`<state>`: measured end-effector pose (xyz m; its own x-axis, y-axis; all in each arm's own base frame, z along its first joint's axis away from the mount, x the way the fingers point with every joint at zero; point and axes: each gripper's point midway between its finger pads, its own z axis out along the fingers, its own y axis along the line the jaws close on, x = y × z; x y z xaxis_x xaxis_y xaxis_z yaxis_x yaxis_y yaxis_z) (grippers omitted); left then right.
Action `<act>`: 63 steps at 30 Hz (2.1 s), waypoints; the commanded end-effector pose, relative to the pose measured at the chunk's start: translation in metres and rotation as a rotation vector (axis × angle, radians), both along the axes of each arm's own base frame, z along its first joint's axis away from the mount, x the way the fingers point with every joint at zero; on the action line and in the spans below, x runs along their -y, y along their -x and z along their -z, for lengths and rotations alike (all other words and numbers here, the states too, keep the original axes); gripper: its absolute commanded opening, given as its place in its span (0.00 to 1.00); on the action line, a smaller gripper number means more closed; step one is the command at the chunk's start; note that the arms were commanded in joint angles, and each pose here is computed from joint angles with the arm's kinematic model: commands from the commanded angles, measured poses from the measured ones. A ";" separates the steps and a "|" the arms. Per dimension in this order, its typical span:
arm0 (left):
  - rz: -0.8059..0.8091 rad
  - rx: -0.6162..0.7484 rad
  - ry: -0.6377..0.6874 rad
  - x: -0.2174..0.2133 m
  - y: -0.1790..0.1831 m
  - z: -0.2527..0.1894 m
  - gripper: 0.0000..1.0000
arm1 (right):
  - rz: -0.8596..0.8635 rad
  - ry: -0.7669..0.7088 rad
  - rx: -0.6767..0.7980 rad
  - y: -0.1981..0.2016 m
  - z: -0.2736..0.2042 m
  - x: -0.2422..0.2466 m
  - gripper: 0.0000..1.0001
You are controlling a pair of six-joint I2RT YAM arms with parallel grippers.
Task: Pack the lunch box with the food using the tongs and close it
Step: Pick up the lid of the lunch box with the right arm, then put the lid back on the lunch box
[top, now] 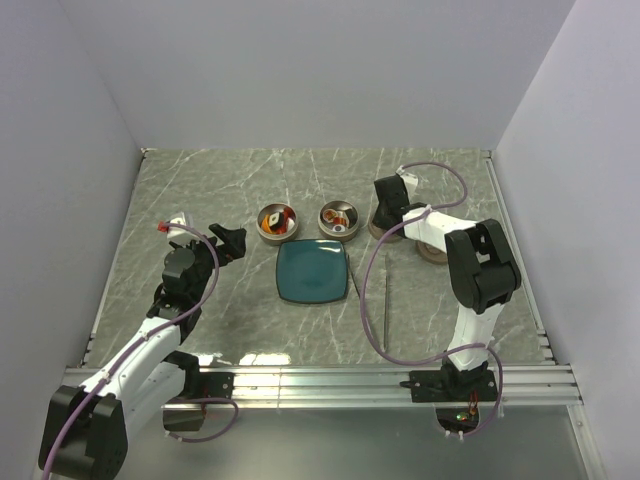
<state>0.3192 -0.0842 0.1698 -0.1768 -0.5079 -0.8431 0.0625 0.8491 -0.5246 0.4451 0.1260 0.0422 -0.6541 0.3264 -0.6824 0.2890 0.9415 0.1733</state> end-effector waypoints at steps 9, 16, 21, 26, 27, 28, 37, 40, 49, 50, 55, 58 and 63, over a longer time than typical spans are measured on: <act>-0.002 0.052 0.018 -0.001 0.000 -0.012 0.99 | -0.019 0.040 0.049 0.012 -0.019 0.002 0.00; -0.005 0.048 0.017 -0.001 0.000 -0.010 0.99 | -0.059 0.069 0.124 0.025 -0.056 -0.009 0.00; -0.007 0.050 0.017 -0.002 0.000 -0.011 0.99 | -0.077 0.077 0.165 0.033 -0.076 -0.014 0.00; -0.006 0.046 0.018 -0.001 -0.001 -0.010 0.99 | -0.155 0.050 0.226 0.035 -0.108 -0.034 0.00; -0.007 0.047 0.016 -0.001 -0.001 -0.010 0.99 | -0.182 0.039 0.233 0.034 -0.112 -0.041 0.00; -0.007 0.046 0.018 -0.001 -0.001 -0.011 0.99 | -0.210 0.017 0.253 0.031 -0.120 -0.050 0.00; -0.027 0.044 0.015 -0.005 -0.001 -0.011 0.99 | -0.618 -0.157 0.236 0.029 -0.132 -0.181 0.00; -0.039 0.038 0.014 -0.007 -0.001 -0.010 1.00 | -0.715 -0.167 0.225 0.028 -0.136 -0.222 0.00; -0.049 0.038 0.015 -0.008 -0.002 -0.011 1.00 | -0.827 -0.172 0.159 0.017 -0.119 -0.288 0.00; -0.049 0.038 0.015 -0.008 -0.003 -0.011 1.00 | -0.832 -0.172 0.152 0.017 -0.116 -0.291 0.00; -0.046 0.038 0.017 -0.008 -0.003 -0.011 1.00 | -0.849 -0.162 0.108 0.020 -0.096 -0.299 0.00; -0.044 0.038 0.015 -0.008 -0.003 -0.011 0.99 | -0.841 -0.139 0.099 0.020 -0.092 -0.298 0.00; -0.044 0.040 0.016 -0.008 -0.002 -0.011 0.99 | -0.855 -0.133 0.078 0.022 -0.082 -0.301 0.00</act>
